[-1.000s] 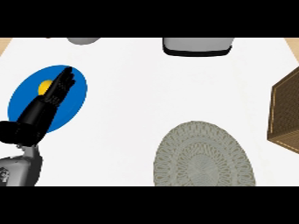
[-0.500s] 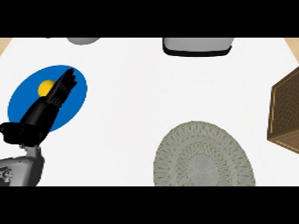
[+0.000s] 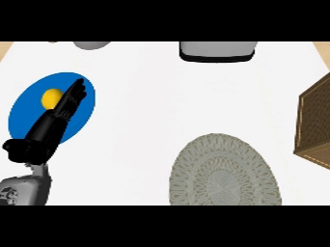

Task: Pick the can from the placemat and place it in the basket

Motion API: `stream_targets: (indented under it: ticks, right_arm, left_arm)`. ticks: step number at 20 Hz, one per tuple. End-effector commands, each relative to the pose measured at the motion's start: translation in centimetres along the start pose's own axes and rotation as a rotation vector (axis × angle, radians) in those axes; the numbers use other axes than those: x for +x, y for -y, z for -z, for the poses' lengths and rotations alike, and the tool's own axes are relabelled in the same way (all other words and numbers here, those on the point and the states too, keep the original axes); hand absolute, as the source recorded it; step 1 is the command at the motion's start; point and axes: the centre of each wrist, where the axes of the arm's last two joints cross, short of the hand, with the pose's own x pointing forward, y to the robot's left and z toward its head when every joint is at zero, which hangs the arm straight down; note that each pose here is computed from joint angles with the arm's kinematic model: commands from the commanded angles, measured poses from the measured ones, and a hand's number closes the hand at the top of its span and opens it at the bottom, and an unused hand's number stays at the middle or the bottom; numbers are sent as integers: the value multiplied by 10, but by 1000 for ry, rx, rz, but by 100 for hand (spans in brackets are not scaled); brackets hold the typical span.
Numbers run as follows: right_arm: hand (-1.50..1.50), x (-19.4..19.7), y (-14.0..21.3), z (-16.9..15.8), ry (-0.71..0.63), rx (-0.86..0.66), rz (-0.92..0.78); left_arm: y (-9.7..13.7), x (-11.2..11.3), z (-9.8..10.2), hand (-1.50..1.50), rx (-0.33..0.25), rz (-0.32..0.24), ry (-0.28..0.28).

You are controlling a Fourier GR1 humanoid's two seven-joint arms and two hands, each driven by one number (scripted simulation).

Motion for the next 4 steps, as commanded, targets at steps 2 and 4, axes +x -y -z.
stream_targets:
  ticks: [2, 4]
  right_arm:
    - [-150, 3, 33, 12, -129, -32, 130]
    - [-150, -9, 49, 10, -138, -16, 164]
  left_arm:
    - [-10, 23, 0, 0, 4, 37, 7]
    - [-12, 8, 5, 0, 12, 8, -2]
